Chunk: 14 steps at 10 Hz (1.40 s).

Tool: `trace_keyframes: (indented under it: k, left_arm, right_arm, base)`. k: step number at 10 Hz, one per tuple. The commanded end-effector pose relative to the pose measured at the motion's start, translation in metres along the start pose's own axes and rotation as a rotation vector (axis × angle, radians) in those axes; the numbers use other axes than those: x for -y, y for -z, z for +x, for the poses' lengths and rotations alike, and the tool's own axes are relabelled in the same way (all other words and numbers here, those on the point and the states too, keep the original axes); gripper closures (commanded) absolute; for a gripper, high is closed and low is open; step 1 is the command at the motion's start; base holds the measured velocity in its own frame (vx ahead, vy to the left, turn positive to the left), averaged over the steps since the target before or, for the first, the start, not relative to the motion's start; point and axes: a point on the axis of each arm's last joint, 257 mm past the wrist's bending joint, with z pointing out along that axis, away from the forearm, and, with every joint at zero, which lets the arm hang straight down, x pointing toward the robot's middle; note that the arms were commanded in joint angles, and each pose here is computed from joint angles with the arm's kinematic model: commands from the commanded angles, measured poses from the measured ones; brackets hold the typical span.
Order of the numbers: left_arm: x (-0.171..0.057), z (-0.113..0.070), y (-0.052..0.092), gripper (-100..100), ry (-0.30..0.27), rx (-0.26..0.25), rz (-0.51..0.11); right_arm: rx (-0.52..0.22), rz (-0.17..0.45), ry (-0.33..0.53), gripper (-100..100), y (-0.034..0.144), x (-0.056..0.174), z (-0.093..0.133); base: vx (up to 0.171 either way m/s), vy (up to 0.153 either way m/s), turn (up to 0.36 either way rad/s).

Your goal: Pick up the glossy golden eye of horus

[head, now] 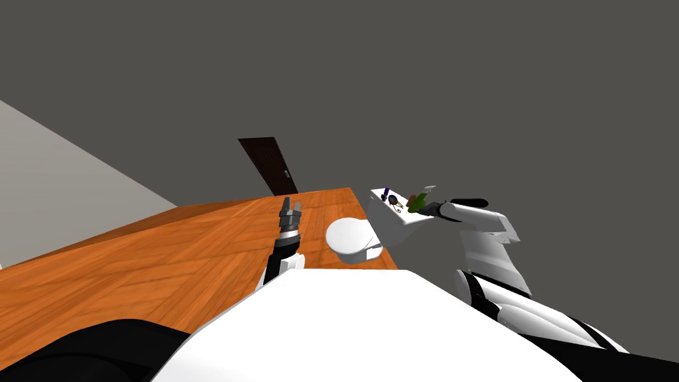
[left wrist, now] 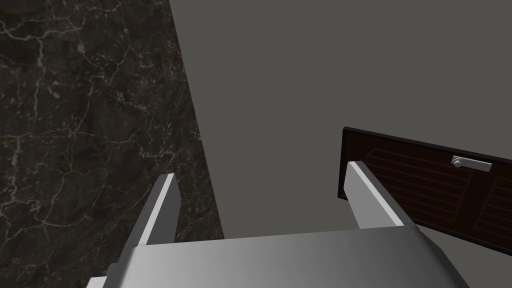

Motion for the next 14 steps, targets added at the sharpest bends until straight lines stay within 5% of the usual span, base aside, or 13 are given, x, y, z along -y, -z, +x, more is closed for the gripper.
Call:
trace_keyframes:
  k: [1,9,14]
  left_arm:
    - [0.0,0.0,0.0,0,0.0,0.0,0.0]
    - [0.0,0.0,0.0,0,0.0,0.0,0.0]
    - [0.0,0.0,0.0,0,0.0,0.0,0.0]
  right_arm:
    - [0.014,0.016,-0.011,-100,-0.005,0.003,-0.003]
    - [0.17,0.176,-0.122,-100,-0.026,0.022,-0.004]
    - [0.273,0.28,-0.176,-100,-0.023,0.036,0.004]
  base:
    - [-0.009,0.016,-0.001]
    - [-0.02,0.031,0.0]
    - [-0.016,0.029,-0.001]
